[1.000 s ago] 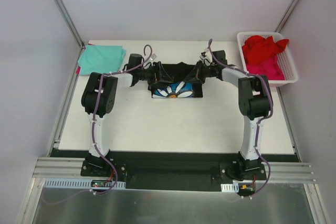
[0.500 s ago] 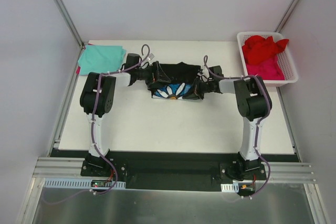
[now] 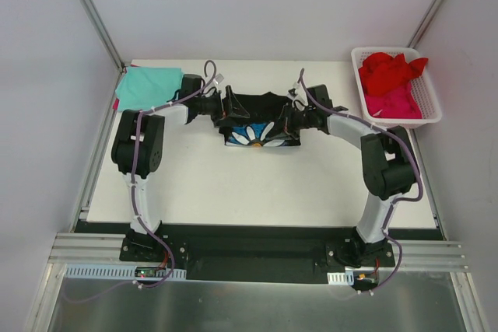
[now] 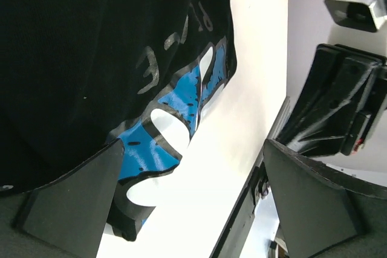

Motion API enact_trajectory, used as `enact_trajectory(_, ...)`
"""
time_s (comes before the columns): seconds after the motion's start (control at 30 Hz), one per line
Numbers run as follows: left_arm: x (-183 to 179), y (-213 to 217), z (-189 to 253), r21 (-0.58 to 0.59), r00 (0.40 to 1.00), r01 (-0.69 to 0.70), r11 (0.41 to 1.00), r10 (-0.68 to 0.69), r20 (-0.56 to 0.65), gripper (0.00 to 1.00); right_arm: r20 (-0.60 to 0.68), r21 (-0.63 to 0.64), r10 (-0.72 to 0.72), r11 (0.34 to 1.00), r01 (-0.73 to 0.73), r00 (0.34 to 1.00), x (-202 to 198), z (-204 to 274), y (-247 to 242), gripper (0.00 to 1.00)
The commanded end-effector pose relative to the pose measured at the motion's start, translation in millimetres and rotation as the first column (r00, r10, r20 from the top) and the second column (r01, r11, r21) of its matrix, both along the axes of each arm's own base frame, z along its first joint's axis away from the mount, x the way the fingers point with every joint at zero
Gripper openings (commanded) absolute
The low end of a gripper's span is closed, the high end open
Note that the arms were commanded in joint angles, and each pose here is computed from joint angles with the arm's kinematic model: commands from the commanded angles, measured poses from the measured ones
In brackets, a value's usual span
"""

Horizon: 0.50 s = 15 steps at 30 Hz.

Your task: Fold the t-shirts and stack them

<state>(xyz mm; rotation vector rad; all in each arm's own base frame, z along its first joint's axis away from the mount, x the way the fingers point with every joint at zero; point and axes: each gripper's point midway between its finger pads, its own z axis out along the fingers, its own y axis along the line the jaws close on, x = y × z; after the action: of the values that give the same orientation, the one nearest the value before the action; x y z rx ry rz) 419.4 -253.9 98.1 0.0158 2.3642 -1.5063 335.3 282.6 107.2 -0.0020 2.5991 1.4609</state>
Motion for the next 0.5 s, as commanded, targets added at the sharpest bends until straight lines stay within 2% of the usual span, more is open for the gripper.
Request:
enact_trajectory(0.0,14,7,41,0.011,0.988,-0.022,1.0,0.02,0.153,0.99,0.135,0.009,0.01,1.0,-0.012,0.991,11,38,1,0.02)
enact_trajectory(0.17,16,10,38,0.032,0.984,-0.046,0.998,0.04,0.176,0.99,0.117,0.015,0.022,1.0,-0.024,0.993,23,29,5,0.02)
enact_trajectory(0.23,11,20,30,0.094,0.978,-0.095,0.991,0.075,0.197,0.99,0.095,-0.008,0.015,1.0,-0.014,0.995,25,19,-3,0.07)
enact_trajectory(0.27,2,26,17,0.129,0.982,-0.107,0.986,0.084,0.171,0.99,0.1,-0.03,0.002,1.0,0.001,0.995,28,14,-10,0.08)
enact_trajectory(0.3,2,33,19,0.165,0.974,-0.137,0.977,0.103,0.204,0.99,0.083,-0.045,-0.012,0.999,0.016,0.996,24,8,-16,0.1)
enact_trajectory(0.33,-2,36,17,0.184,0.973,-0.147,0.972,0.108,0.205,0.99,0.082,-0.051,-0.044,0.998,0.049,0.996,29,6,-28,0.17)
enact_trajectory(0.43,-14,45,8,0.222,0.971,-0.178,0.959,0.135,0.198,0.99,0.08,-0.077,-0.106,0.991,0.112,0.991,31,-4,-52,0.31)
enact_trajectory(0.47,-20,47,2,0.232,0.973,-0.183,0.955,0.141,0.185,0.99,0.078,-0.076,-0.108,0.991,0.114,0.991,29,-5,-55,0.32)
